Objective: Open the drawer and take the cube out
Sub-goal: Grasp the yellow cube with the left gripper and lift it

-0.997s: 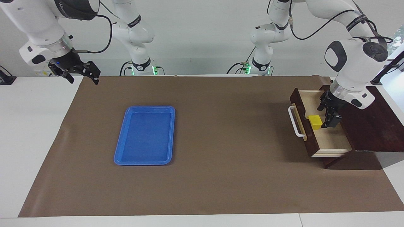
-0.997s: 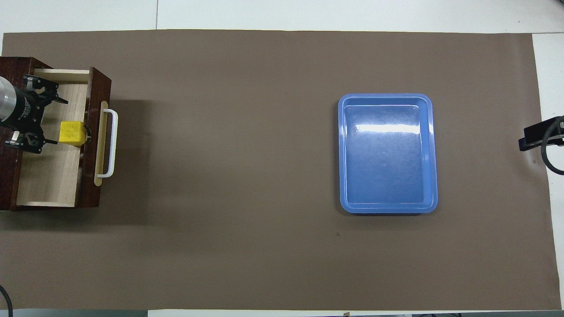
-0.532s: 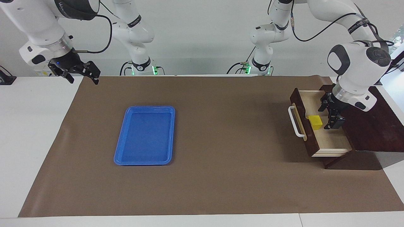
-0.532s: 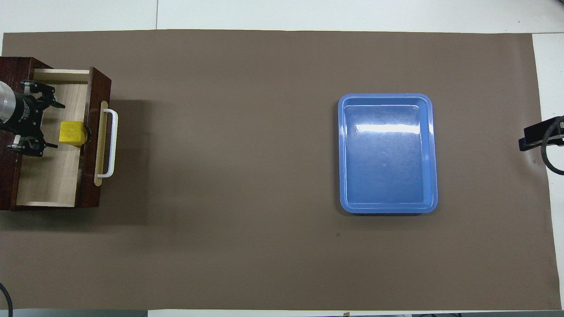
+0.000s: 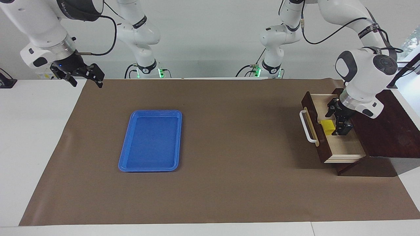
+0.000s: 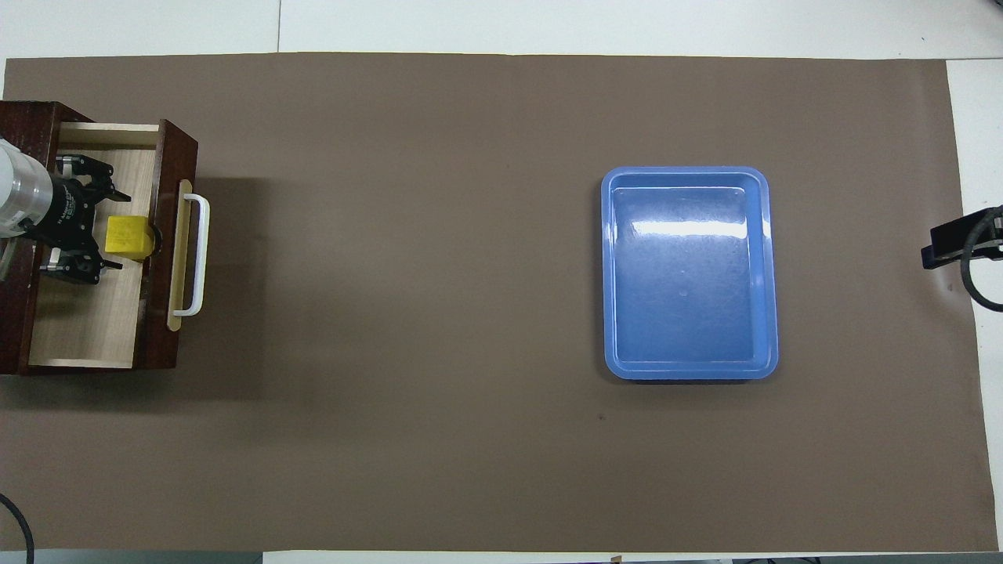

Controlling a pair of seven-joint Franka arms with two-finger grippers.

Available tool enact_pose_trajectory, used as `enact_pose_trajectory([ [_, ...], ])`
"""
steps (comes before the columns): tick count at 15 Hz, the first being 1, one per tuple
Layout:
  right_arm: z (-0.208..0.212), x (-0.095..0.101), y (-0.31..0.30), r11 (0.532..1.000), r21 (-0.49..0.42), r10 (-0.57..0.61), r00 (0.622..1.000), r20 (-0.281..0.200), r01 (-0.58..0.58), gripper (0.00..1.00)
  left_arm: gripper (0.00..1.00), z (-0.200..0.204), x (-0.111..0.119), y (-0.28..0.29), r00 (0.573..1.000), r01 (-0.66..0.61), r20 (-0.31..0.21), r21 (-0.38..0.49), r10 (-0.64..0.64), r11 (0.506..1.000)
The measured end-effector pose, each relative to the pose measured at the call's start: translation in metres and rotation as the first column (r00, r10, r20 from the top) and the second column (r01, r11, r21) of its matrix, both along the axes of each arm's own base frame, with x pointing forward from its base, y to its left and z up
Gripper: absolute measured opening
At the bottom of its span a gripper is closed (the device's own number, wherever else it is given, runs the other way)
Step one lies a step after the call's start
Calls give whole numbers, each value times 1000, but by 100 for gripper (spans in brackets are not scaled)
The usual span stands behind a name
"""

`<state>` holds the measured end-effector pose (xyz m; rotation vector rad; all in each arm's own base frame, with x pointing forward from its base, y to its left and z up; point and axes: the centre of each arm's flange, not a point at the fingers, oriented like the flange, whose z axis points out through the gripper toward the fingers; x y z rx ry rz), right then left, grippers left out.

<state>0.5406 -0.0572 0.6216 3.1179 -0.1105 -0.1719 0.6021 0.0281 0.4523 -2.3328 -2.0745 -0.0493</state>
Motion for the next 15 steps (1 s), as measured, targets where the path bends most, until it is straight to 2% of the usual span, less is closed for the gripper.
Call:
enact_pose_trajectory([
  [2,0,0,0,1000,0,0,1000,1,0,100,81,0,0,0,1000,-2,1,0,2,1000],
  [4,-1,0,0,1000,0,0,1000,1,0,100,80,0,0,0,1000,-3,1,0,3,1000],
  [5,-1,0,0,1000,0,0,1000,0,0,100,64,0,0,0,1000,-3,1,0,3,1000],
  [6,-1,0,0,1000,0,0,1000,0,0,100,54,0,0,0,1000,-3,1,0,3,1000],
  [9,-2,0,0,1000,0,0,1000,-1,0,100,54,1,0,0,1000,-10,3,0,10,1000],
  [11,-5,0,1,999,10,-31,999,-5,31,100,54,10,3,-2,999,-27,22,-4,27,1000],
  [13,-11,0,9,989,56,-135,991,-14,135,100,54,36,10,-4,998,-41,53,-30,43,999],
  [15,-20,1,21,956,103,-273,961,-38,276,100,54,72,15,-11,996,-59,67,-63,63,996],
])
